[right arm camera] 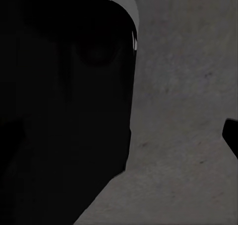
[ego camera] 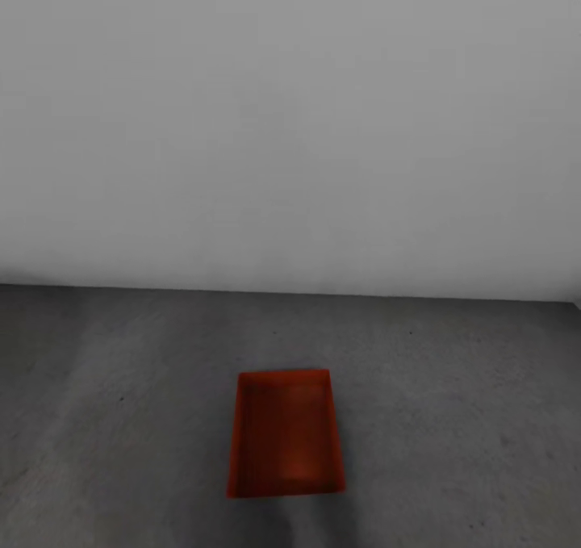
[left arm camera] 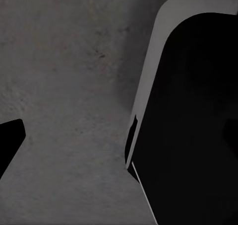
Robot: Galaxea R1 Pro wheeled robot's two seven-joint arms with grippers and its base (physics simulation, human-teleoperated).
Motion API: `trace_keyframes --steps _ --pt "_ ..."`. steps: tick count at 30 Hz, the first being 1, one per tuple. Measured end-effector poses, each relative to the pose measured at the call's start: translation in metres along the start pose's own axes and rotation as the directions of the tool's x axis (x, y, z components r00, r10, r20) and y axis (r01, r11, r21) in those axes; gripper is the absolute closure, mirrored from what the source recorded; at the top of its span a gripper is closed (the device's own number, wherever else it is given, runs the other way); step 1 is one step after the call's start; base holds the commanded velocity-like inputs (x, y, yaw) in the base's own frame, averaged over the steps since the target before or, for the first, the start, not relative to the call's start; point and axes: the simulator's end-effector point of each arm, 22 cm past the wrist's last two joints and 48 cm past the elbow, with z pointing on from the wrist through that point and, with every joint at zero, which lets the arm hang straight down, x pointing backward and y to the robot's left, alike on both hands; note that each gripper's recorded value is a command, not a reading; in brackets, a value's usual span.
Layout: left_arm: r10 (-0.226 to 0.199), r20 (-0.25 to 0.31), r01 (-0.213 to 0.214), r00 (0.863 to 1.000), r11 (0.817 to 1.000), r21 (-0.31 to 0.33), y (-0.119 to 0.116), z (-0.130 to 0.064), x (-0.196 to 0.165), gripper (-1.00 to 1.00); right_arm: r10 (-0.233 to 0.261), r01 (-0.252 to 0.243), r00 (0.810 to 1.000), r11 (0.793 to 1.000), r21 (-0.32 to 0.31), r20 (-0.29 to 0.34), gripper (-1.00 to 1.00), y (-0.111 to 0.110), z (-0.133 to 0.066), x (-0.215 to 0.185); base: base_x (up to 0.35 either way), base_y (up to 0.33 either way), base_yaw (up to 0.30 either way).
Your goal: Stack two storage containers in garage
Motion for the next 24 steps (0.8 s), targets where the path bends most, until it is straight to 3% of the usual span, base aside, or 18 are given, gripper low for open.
trace_keyframes --steps 24 --pt "-0.008 0.038 0.008 0.999 1.000 0.008 -0.002 -0.004 -0.015 -1.00 0.004 -0.004 0.999 1.000 0.001 0.043 -1.00 0.000 -0.003 -0.015 0.000 0.000 0.000"
